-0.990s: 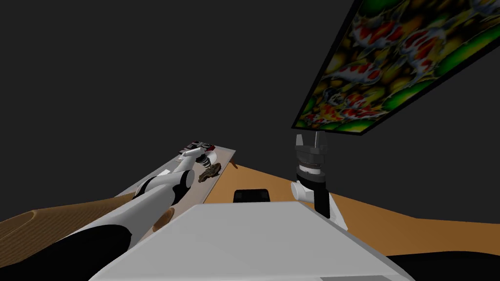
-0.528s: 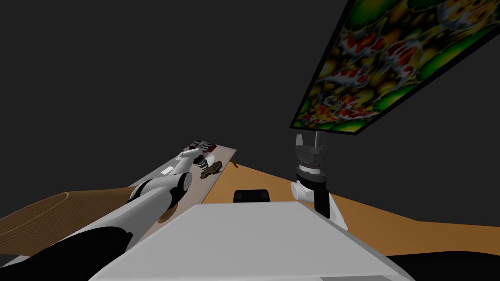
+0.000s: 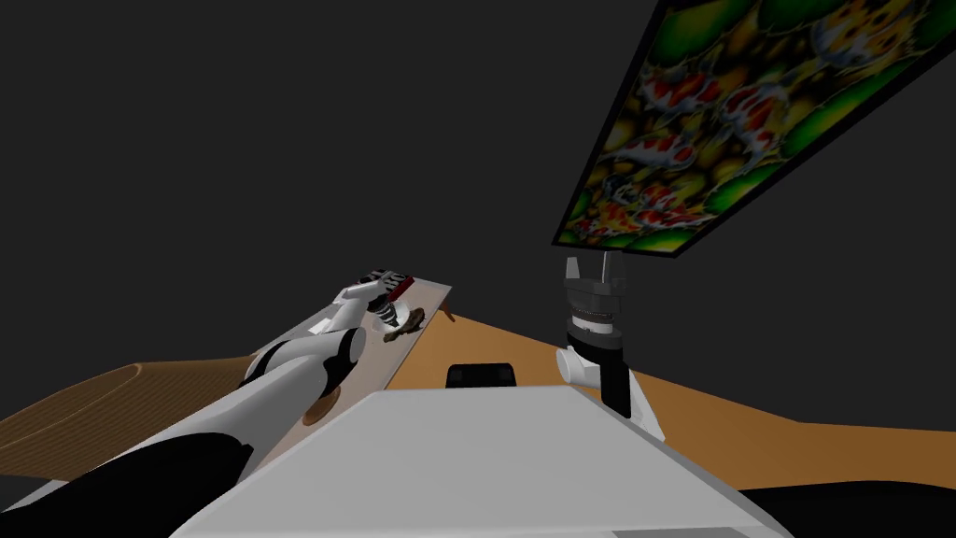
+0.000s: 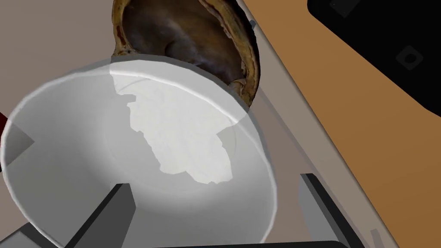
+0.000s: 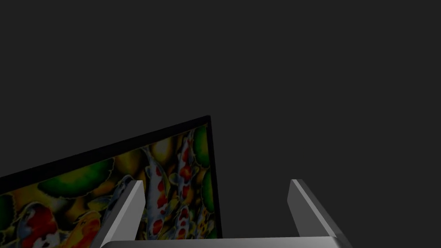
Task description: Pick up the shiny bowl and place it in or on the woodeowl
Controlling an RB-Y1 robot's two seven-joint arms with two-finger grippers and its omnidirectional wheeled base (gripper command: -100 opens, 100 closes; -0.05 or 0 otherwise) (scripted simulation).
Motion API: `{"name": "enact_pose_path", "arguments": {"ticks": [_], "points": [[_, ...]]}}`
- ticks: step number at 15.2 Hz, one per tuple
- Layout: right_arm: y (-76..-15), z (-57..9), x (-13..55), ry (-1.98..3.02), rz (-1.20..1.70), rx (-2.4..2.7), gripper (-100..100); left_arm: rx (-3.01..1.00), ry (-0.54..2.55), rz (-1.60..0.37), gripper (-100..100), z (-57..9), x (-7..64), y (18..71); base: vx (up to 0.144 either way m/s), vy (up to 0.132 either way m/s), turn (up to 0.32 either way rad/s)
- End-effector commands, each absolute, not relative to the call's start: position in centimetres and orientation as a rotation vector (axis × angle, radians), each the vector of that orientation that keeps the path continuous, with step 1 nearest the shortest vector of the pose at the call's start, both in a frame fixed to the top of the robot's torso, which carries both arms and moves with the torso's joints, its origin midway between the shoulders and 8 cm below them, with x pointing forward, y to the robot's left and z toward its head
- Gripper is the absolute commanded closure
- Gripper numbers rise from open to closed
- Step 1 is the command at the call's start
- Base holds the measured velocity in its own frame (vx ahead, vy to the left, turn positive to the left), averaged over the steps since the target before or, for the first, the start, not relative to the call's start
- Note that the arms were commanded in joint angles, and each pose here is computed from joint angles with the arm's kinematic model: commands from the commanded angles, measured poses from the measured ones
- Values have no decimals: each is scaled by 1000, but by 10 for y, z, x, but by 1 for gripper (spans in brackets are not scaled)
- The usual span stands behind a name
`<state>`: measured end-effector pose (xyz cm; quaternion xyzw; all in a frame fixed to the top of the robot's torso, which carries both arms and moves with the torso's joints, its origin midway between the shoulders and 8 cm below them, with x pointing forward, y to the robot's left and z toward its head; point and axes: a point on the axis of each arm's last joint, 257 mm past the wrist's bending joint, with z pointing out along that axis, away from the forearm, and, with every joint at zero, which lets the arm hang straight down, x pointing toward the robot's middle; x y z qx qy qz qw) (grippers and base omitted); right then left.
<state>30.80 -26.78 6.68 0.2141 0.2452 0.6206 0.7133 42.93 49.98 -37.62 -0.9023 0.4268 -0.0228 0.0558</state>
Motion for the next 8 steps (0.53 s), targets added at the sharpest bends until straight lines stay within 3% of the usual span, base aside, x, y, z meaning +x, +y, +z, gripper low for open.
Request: {"name": "enact_pose_path", "arguments": {"ticks": [1, 8], "points": [[-268, 67, 308, 543, 1375, 474, 0, -2745, 1295, -64, -100, -368, 429, 500, -8, 2, -16], [-268, 67, 308, 543, 1375, 474, 0, -2753, 1294, -60, -100, -349, 431, 503, -8, 1, -12]]}}
